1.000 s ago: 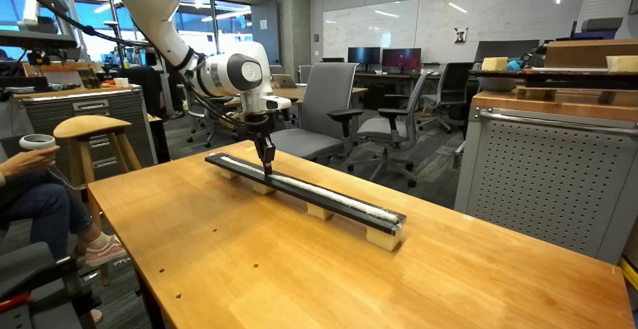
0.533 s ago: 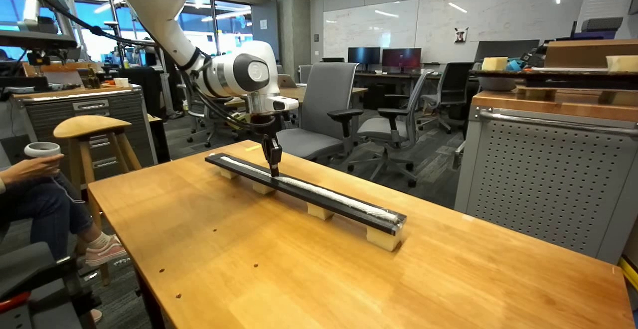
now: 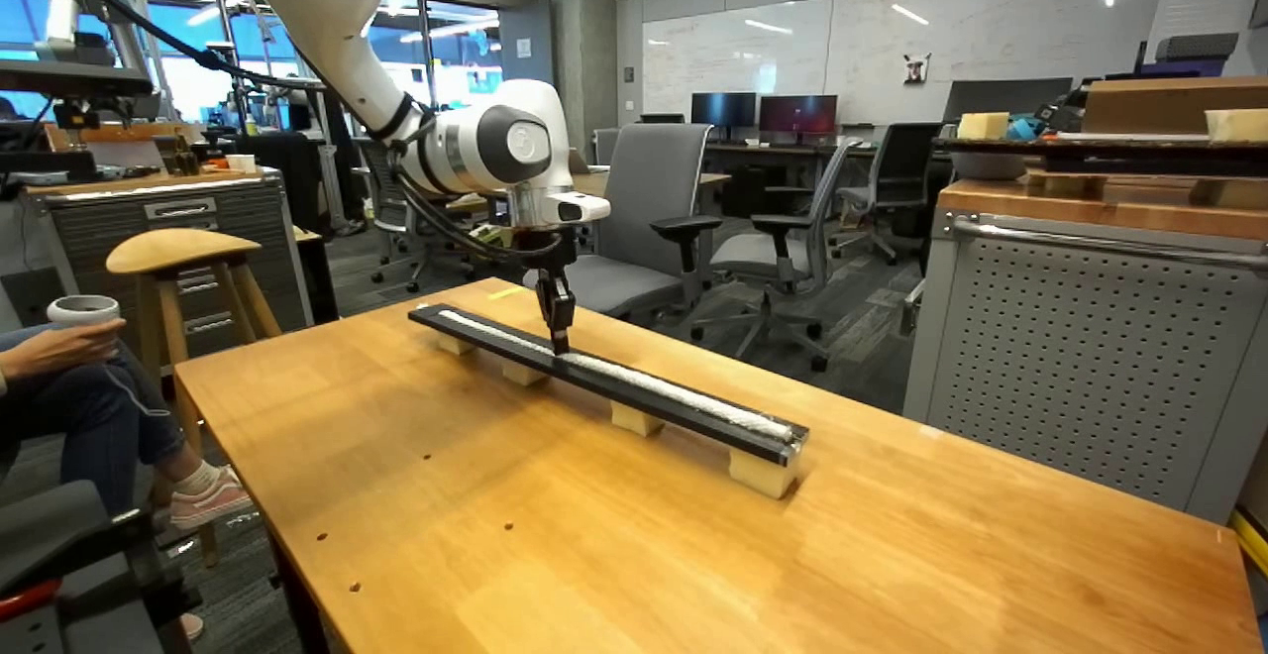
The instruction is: Fit the rope along the center of the black object
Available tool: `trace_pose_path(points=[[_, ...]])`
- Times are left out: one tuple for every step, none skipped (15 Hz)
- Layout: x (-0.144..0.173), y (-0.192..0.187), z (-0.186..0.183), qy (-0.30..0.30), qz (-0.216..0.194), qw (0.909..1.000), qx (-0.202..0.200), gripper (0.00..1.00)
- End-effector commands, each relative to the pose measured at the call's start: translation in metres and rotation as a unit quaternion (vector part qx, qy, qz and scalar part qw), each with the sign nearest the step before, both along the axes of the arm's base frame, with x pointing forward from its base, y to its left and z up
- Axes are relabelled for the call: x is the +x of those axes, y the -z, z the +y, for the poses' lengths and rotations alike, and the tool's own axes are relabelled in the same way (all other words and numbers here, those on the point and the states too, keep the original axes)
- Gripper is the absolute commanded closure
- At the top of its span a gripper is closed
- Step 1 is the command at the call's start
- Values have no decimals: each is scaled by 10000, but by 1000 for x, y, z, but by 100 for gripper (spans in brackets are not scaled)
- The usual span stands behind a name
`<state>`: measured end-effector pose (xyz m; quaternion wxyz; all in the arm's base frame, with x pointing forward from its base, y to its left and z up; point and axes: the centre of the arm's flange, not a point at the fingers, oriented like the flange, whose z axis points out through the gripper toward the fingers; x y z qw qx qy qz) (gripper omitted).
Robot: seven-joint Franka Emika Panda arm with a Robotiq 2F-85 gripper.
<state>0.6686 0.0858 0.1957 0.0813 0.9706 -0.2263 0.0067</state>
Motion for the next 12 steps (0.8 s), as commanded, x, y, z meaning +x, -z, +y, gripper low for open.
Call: trace_pose_path(points=[[1,22,-25,208,-37,9998,-42,100],[1,22,-27,228,-55,9997,-48,100],[0,23,-29,243,-76,9997,-54,100],[0,22,-30,257,-105,9996,-55,100],[-2,22,-32,266,-136,9995,-43,100],[-3,22,-33,269,-168,9995,-44,100],[-4,21,-34,279,-199,9994,-51,100],[-5,21,-36,303,-257,9992,-69,100],[-5,21,-39,326,-282,9991,-58,100],[-6,20,-41,343,-320,9989,-53,100],[-9,20,-43,361,-346,9987,-49,100],[-12,19,-44,380,-383,9985,-50,100]])
